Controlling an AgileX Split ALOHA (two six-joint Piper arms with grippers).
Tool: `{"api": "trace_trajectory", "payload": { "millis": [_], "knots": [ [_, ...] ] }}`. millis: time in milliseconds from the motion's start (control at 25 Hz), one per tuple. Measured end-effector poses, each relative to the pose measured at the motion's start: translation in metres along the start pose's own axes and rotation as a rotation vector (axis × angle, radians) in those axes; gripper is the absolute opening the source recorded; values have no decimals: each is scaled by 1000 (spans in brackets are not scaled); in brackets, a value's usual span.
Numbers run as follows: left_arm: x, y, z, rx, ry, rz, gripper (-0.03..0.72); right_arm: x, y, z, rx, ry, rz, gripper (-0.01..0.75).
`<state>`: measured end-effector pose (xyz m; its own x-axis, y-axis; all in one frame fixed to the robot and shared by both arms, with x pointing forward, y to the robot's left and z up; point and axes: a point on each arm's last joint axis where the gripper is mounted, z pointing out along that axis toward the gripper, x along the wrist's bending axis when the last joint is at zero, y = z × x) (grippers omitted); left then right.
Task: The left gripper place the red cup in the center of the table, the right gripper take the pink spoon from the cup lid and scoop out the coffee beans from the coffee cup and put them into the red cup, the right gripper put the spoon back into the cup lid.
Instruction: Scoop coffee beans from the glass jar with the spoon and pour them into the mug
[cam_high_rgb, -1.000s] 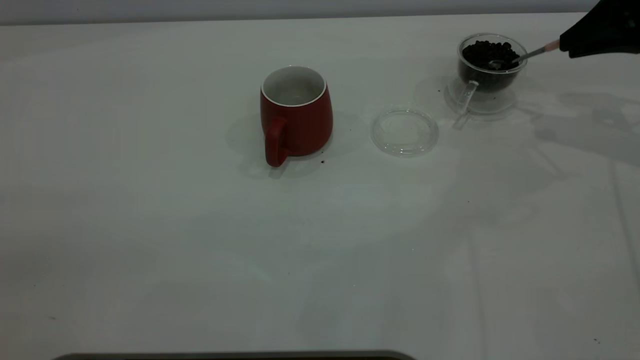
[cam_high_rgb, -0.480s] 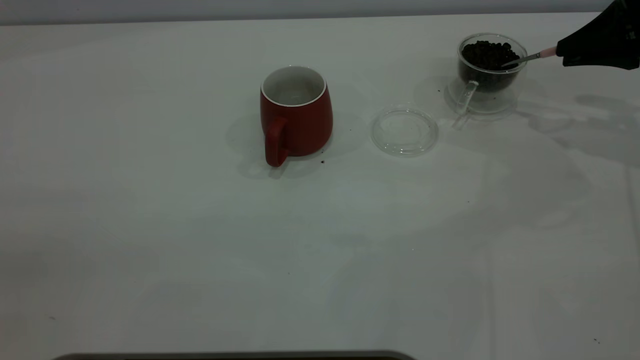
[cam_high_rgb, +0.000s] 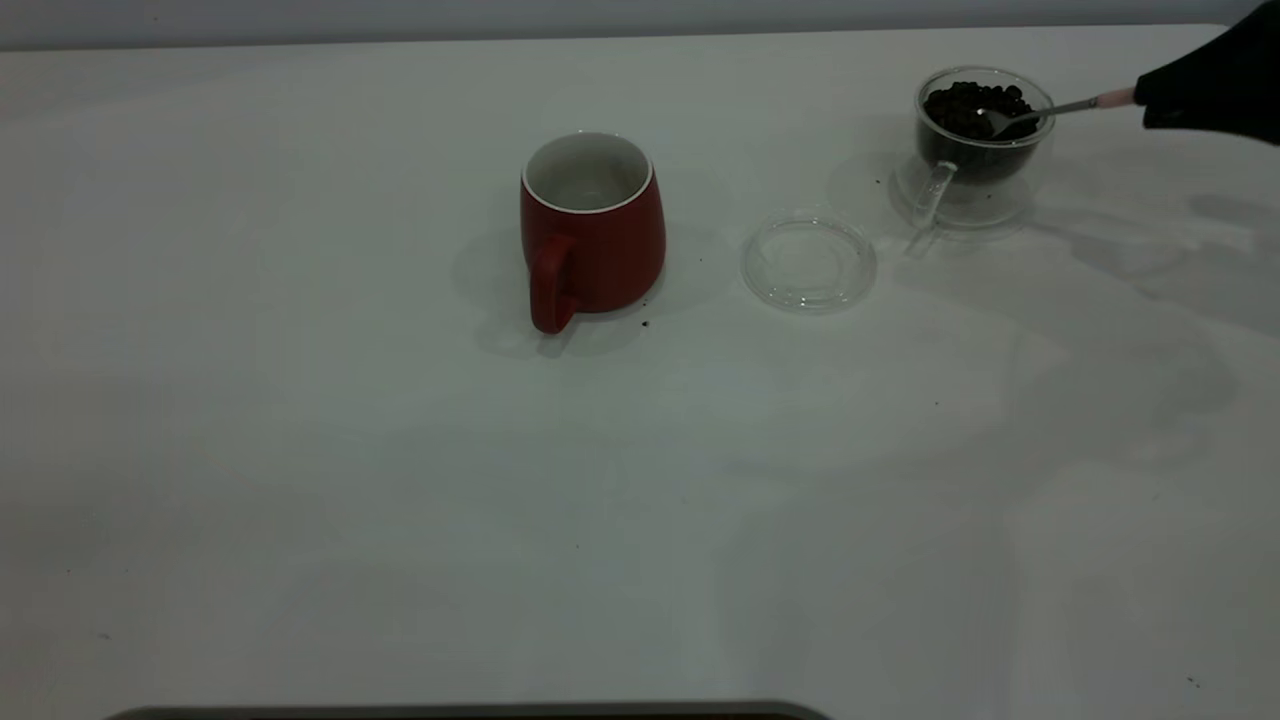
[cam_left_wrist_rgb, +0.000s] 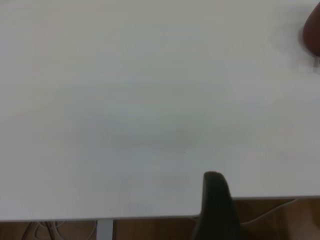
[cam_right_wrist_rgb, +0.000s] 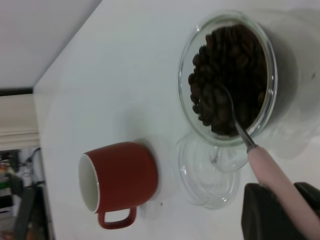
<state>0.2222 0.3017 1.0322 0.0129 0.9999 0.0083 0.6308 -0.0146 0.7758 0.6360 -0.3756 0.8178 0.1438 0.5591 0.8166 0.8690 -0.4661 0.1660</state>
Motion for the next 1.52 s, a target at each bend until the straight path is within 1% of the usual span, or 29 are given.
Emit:
{"api": "trace_trajectory", "payload": {
  "millis": [360,920,1280,1520],
  "knots": [
    [0,0,0,0,0,1,569,-5,-1,3,-4,28,50,111],
    [0,0,0,0,0,1,569,-27,-6,7,-19,128,186,111],
    [0,0,0,0,0,0,569,-32,-5,-1,-28,170,194,110],
    [0,0,0,0,0,0,569,-35,-4,-7,-41,181,195,110]
  ]
}}
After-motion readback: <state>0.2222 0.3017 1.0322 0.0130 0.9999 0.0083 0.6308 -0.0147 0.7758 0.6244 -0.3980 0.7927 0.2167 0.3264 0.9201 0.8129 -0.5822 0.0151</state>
